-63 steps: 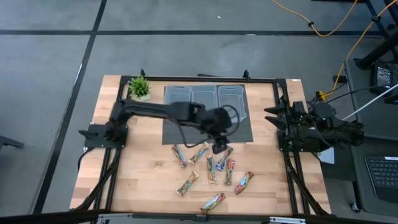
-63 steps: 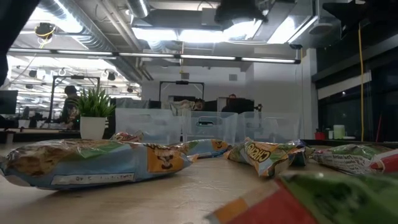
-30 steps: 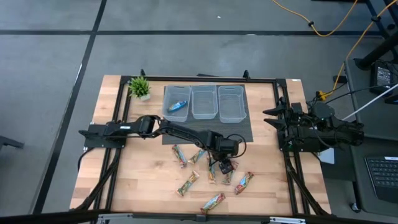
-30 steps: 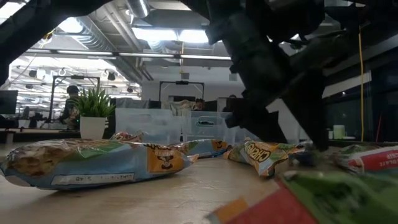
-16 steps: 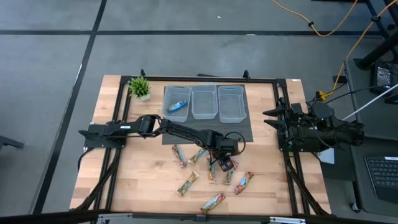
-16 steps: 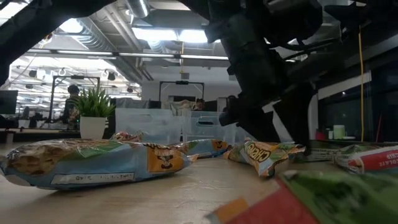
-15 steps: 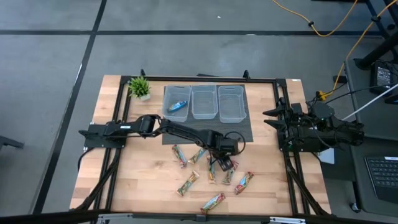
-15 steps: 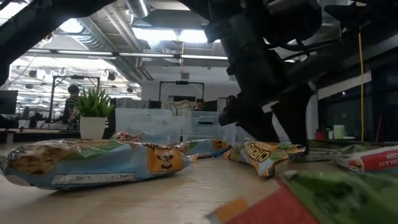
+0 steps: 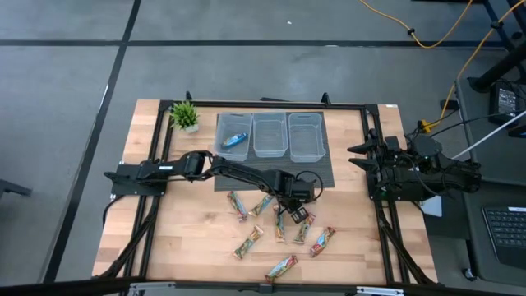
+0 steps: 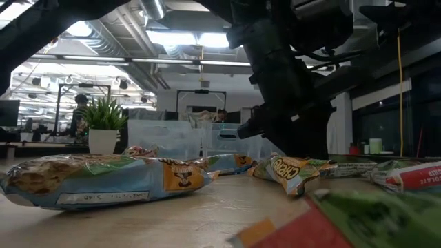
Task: Pick and place Granola Bars by type
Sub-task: Put the blue granola bar into the left transparent bin
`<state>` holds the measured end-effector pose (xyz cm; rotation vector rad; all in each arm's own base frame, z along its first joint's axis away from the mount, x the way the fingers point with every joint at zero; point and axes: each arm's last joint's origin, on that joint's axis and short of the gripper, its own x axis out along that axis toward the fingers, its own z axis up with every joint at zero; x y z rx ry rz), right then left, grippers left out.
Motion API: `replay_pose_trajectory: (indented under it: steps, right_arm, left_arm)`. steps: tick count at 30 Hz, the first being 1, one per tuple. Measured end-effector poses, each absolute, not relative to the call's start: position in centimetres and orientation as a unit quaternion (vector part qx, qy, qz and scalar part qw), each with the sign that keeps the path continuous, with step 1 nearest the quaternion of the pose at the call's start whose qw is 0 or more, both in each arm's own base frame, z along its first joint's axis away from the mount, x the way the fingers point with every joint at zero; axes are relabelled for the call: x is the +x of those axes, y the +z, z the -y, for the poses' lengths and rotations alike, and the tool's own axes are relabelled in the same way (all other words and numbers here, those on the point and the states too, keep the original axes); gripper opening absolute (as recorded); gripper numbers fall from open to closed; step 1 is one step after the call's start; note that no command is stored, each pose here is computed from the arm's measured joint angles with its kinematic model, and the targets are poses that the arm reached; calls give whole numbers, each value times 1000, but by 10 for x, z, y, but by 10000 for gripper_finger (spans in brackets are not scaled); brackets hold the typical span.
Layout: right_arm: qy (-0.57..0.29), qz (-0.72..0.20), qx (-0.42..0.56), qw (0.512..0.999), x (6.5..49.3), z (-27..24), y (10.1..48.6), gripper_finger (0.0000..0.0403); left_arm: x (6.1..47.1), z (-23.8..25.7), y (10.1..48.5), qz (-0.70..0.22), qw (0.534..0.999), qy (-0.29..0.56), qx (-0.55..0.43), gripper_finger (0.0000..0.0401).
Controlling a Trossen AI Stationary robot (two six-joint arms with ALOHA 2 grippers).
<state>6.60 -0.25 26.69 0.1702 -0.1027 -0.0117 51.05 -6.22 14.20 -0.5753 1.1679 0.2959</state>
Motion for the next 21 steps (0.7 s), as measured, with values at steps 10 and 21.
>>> replay_pose_trajectory:
  steps: [10,21]
  right_arm:
    - [-6,51,85,995,66,3,267,174]
    - [-3,51,85,995,66,2,267,174]
  left_arm:
    - [508,54,245,-477,833,149,-240,55]
    - [438,41,389,-339,914,136,-179,54]
